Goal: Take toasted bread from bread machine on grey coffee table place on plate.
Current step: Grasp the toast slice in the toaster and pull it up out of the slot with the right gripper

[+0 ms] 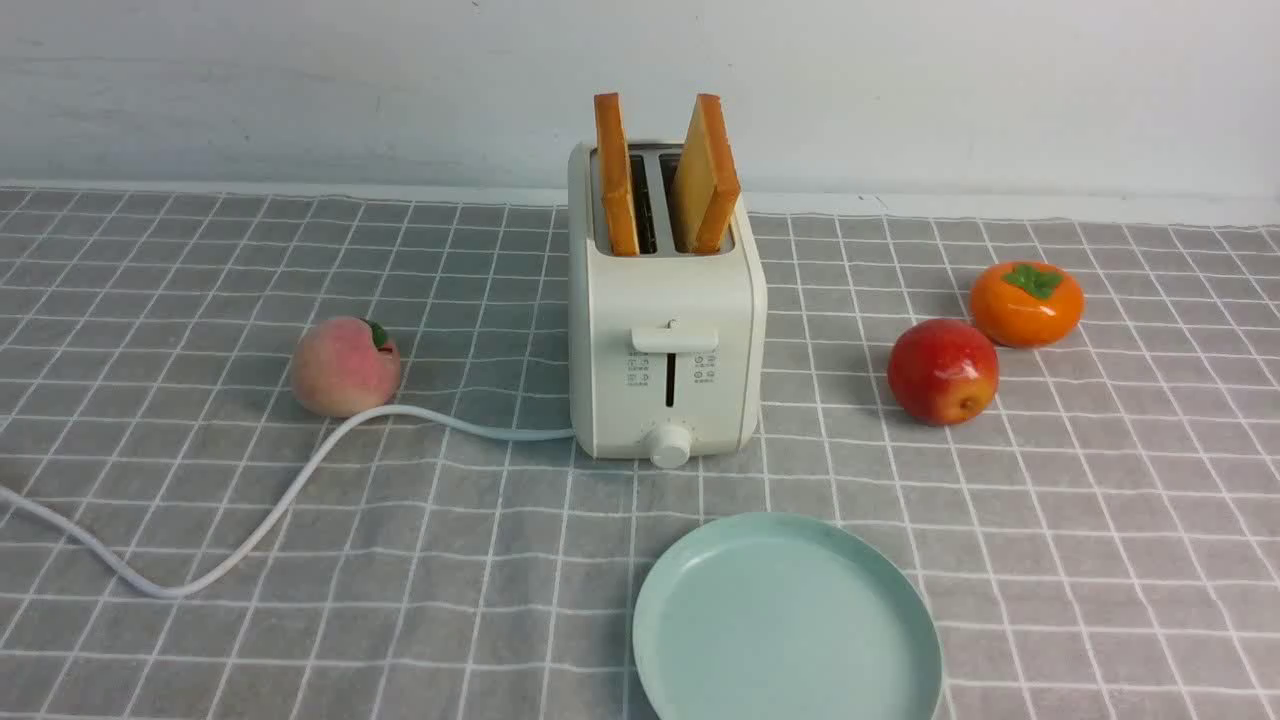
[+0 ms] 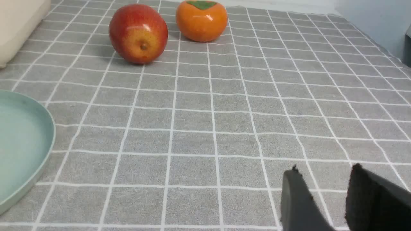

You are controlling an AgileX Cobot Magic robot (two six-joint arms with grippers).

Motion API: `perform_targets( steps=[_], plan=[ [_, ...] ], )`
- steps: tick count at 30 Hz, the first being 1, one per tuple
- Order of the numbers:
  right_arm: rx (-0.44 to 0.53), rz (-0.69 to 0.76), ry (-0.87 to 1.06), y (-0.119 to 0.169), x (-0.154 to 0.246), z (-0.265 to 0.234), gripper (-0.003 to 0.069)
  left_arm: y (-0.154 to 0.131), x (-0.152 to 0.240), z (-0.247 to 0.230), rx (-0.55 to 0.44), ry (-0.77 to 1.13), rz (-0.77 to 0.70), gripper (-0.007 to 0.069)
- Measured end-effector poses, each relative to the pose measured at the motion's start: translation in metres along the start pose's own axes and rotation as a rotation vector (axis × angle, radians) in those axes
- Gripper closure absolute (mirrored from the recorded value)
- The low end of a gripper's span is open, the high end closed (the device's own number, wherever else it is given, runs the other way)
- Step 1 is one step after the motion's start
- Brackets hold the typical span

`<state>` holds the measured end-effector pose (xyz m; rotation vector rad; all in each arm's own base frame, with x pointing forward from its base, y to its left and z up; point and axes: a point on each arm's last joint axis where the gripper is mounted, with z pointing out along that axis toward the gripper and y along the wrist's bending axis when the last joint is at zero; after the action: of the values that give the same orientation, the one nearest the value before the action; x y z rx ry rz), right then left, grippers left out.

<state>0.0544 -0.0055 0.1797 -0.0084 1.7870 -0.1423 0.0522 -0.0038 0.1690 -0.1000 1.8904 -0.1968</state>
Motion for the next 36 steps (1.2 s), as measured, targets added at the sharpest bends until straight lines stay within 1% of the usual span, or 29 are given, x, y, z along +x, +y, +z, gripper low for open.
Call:
perform_targets(
  steps=[7,12,15,18,22,25,29,33,36],
  plan=[
    [0.003,0.001,-0.047,0.0,-0.004,0.0,0.0419,0.0,0.0,0.0,0.0,0.0,0.0,0.0389],
    [0.011,0.005,-0.178,-0.001,-0.016,-0.001,0.0419,-0.001,-0.003,0.0,0.008,-0.03,0.0,0.0389],
    [0.015,0.005,-0.249,-0.001,-0.022,-0.003,0.0419,-0.002,-0.008,0.0,0.025,-0.087,-0.003,0.0389],
    [0.024,0.005,-0.373,-0.002,-0.033,-0.006,0.0419,-0.005,-0.017,-0.002,0.058,-0.19,-0.019,0.0389],
    [0.031,0.012,-0.518,-0.003,-0.045,-0.012,0.0419,-0.008,-0.027,-0.005,0.101,-0.301,-0.086,0.0389],
    [0.03,0.03,-0.589,-0.003,-0.05,-0.015,0.0419,-0.009,-0.034,-0.007,0.132,-0.374,-0.138,0.0389],
    [0.03,0.036,-0.618,-0.004,-0.053,-0.017,0.0419,-0.01,-0.039,-0.009,0.161,-0.426,-0.196,0.0389],
    [0.03,0.036,-0.625,-0.004,-0.053,-0.017,0.0419,-0.011,-0.039,-0.01,0.167,-0.433,-0.211,0.0389],
    [0.03,0.043,-0.675,-0.004,-0.057,-0.02,0.0419,-0.011,-0.041,-0.011,0.175,-0.457,-0.211,0.0389]
  ],
)
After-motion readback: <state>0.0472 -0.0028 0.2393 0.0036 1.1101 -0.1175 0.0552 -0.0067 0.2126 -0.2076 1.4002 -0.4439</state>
